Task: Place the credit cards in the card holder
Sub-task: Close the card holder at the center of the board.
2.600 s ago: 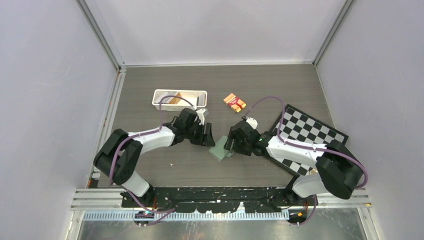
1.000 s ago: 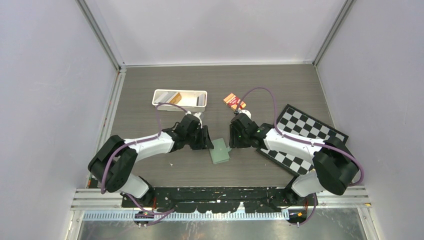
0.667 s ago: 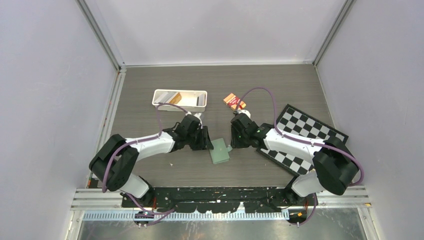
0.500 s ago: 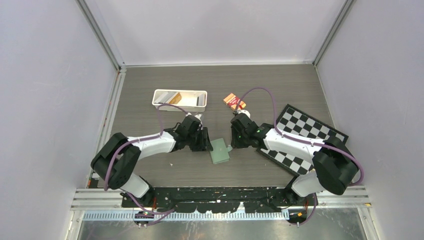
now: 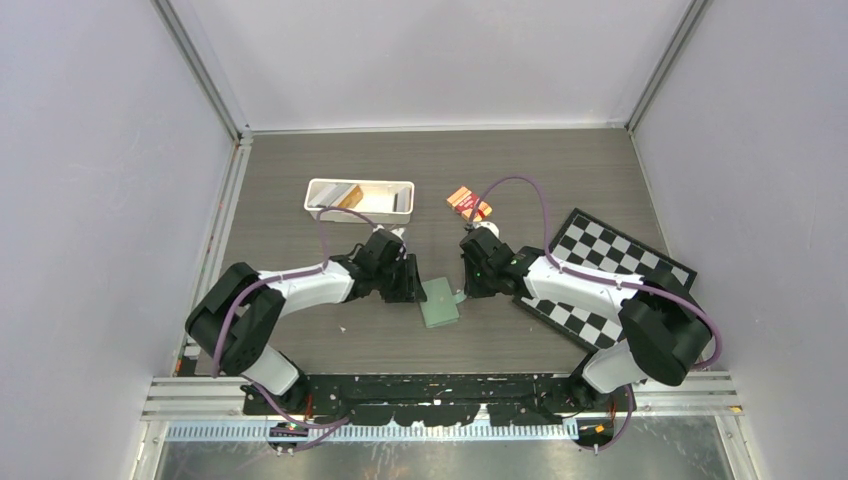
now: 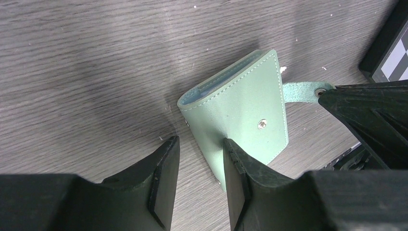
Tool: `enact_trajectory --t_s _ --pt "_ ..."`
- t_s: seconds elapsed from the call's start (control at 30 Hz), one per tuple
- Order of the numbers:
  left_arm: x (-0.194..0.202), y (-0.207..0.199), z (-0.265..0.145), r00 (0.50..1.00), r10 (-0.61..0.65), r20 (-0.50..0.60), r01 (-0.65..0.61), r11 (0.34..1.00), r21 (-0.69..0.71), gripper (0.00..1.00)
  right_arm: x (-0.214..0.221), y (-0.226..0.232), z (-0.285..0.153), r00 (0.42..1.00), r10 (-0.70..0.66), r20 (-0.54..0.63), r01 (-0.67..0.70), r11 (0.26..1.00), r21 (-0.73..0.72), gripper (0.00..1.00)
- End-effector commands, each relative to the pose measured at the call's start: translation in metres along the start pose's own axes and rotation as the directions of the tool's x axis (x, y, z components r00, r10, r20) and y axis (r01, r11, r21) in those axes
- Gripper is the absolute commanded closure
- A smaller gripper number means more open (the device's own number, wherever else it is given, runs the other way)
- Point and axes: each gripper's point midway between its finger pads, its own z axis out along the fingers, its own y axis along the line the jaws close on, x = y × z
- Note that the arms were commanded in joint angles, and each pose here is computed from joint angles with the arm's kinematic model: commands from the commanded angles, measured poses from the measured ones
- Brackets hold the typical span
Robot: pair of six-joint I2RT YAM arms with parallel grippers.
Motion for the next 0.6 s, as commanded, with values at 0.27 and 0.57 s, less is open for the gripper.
enact_trajectory --t_s 0.27,0.57 --pt "-0.002 0.007 0.006 1.0 0.024 -0.019 -0.025 0.998 -0.055 0.6 -0.02 0.019 -0.011 0.998 0.003 0.055 0.0 0.998 -0.064 0.87" --pt "-0.001 0.009 0.007 0.999 0.029 -0.025 -0.03 0.998 -0.061 0.6 -0.023 0.021 -0.014 0.998 0.009 0.061 -0.004 0.997 -0.074 0.87"
